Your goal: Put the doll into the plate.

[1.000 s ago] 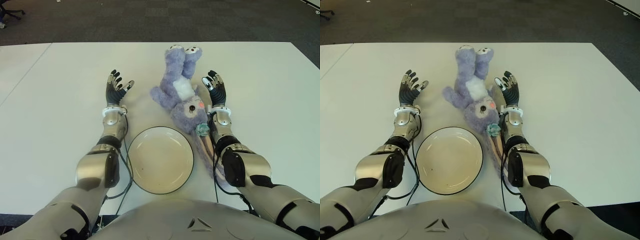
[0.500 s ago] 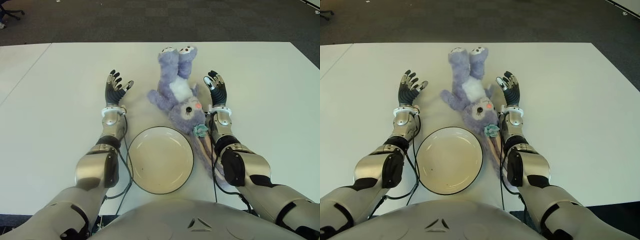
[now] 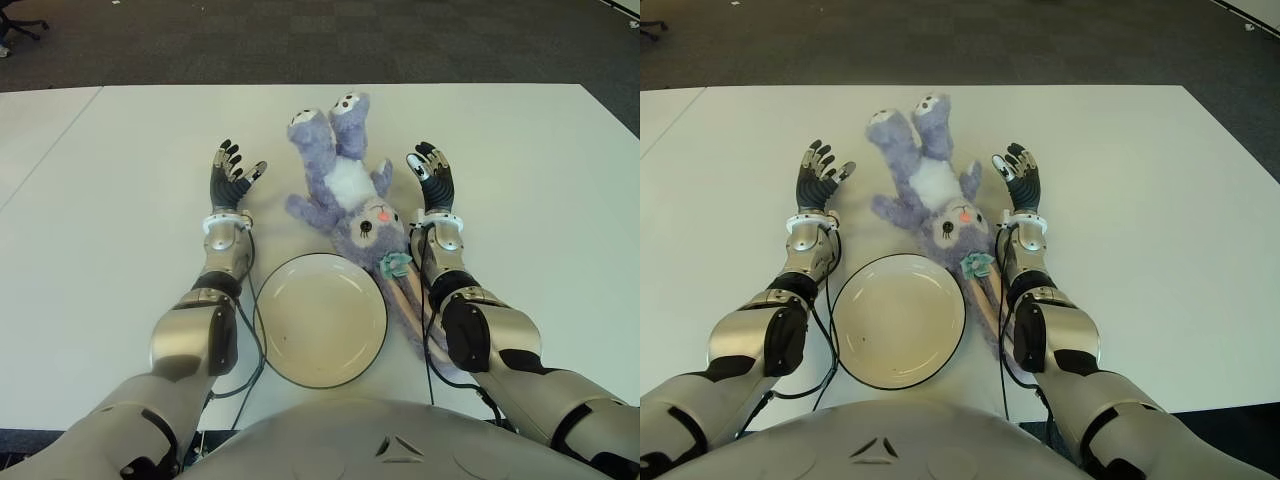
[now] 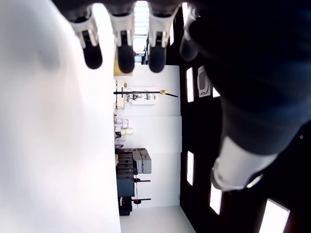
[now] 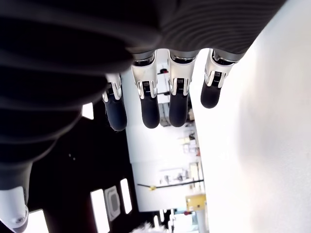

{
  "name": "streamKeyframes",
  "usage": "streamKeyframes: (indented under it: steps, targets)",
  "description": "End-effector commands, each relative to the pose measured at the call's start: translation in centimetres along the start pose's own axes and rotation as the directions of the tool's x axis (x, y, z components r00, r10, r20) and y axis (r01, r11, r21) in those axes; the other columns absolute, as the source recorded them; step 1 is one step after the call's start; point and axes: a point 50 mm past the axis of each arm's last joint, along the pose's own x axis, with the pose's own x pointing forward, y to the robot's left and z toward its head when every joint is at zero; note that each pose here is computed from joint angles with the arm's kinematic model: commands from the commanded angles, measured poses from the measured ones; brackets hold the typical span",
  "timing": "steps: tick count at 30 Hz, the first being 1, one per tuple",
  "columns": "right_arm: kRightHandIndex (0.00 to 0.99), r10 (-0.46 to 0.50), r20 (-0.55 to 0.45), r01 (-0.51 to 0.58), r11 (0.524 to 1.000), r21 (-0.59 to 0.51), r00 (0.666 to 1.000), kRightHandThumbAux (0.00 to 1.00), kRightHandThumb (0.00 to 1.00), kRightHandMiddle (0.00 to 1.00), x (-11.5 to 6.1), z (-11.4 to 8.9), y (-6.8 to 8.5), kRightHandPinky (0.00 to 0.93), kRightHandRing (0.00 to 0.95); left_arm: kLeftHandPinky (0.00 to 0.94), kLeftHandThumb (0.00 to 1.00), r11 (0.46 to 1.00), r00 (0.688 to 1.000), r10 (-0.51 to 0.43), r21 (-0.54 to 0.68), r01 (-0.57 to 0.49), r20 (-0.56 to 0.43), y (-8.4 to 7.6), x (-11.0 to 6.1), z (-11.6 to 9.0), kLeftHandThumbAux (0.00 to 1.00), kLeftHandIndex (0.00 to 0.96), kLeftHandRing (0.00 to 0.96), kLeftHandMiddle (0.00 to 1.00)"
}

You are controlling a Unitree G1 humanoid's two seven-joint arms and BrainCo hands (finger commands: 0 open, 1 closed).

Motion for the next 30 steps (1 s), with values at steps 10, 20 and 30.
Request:
streamKeyframes:
  steps: [10,20,30]
  targets:
    - [0.144,-0.023,-0.320,0.054,0.995,0.089,0.947,0.663,0.000,0.161,-4.8,-6.6,-1.2,0.125,0.129,0.109,0.057,0.999,0.950,0.028,0.040,-0.016,-0.310,0.8,-5.3,-7.2,0.766,0.071,0.101,0.103]
    - [0.083,0.086,-0.285,-0.055,0.992,0.116,0.955,0.647,0.000,0.103,-4.5,-6.1,-0.8,0.063,0.085,0.082,0.109,0.982,0.983,-0.174,0.057,0.178,-0.066,-5.6,-2.9,-2.5,0.715,0.019,0.064,0.057]
    - [0.031,0.167,-0.294,-0.153,0.986,0.069,0.941,0.610,0.021,0.040,-3.9,-5.6,0.4,0.005,0.023,0.004,0.066,0.861,0.854,-0.498,0.027,0.507,-0.152,-6.6,-1.9,-1.8,0.631,0.000,0.005,0.005]
